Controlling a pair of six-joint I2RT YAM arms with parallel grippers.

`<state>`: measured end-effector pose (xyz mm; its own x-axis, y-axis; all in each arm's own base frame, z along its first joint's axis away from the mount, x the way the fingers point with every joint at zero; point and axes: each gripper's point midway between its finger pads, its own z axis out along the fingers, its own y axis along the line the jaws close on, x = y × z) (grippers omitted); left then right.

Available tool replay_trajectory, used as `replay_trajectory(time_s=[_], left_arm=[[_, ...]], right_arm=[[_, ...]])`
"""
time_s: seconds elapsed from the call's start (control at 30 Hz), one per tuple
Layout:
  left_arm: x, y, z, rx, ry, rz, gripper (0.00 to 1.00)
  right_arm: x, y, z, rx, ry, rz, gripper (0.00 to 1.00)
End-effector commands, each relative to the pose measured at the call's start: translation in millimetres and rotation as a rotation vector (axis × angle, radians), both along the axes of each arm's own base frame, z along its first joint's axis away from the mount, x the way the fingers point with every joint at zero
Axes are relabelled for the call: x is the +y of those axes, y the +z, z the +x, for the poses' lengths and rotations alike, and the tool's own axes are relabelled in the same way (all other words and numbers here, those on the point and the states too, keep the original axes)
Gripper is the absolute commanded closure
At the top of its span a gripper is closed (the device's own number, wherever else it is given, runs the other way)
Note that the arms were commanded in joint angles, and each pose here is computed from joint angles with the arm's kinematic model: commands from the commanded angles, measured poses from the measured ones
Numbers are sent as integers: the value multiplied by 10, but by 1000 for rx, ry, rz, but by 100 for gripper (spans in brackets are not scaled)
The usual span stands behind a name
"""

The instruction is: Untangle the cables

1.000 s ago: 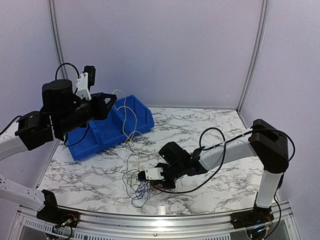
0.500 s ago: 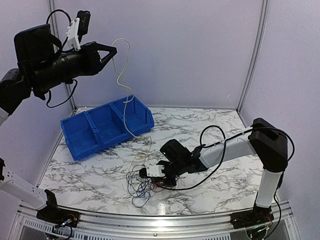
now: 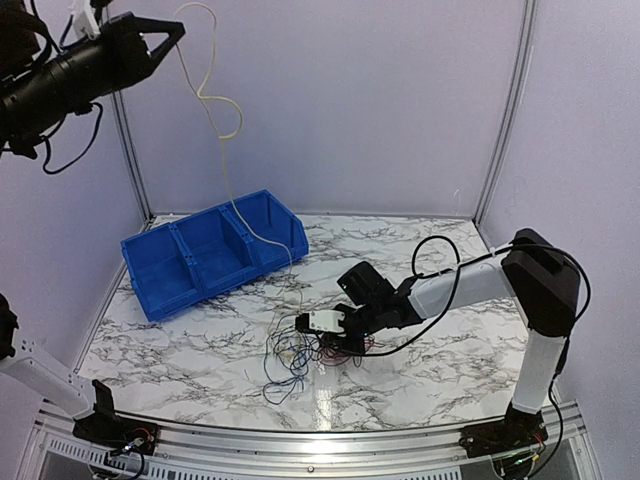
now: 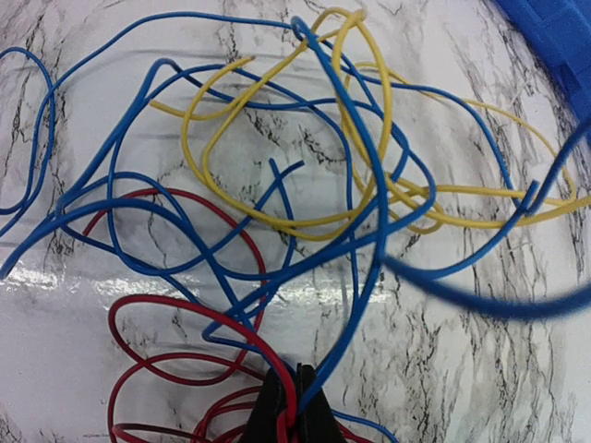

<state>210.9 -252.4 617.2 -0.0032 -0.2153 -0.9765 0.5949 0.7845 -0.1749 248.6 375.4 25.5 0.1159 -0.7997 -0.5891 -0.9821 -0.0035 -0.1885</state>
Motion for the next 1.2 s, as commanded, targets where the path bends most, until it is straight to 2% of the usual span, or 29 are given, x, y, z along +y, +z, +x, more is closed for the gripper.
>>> replay_trajectory(time_s=[0.0,0.2,0.37,0.47,0.53,0.7,0.8,0.9,1.0,1.13,1.17], left_arm=[[381,404,-72,-74,85,-70,100],[711,714,-224,-149,93,-223,100],[862,606,-159,-155,193,-170,100],[736,228,-23,-98,236,-109,100],[553,-149,68,-50,233,-39,100],[171,-1209,215,125,193,17,100],[123,-1566,220,180,179,-7,100],[139,-1831,205,223,172,-53,100],[187,-2000,183,251,170,-96,100],[253,-2093,159,269,173,-126,100],[270,-2100,152,272,173,-134,100]], right_arm=[[-148,-129,98,52,-67,-51,100],[-186,-144,155,58,-87,-55,100],[-193,-143,173,59,-93,-64,100],[-170,-16,193,57,-95,-58,96],[-140,177,201,45,-92,-25,89],[-52,778,145,31,-55,77,55],[-14,1060,76,41,-26,123,40],[53,1254,36,66,-11,170,34],[157,1317,83,81,-8,200,34],[340,1335,58,141,38,230,31],[393,1329,18,163,57,231,27]])
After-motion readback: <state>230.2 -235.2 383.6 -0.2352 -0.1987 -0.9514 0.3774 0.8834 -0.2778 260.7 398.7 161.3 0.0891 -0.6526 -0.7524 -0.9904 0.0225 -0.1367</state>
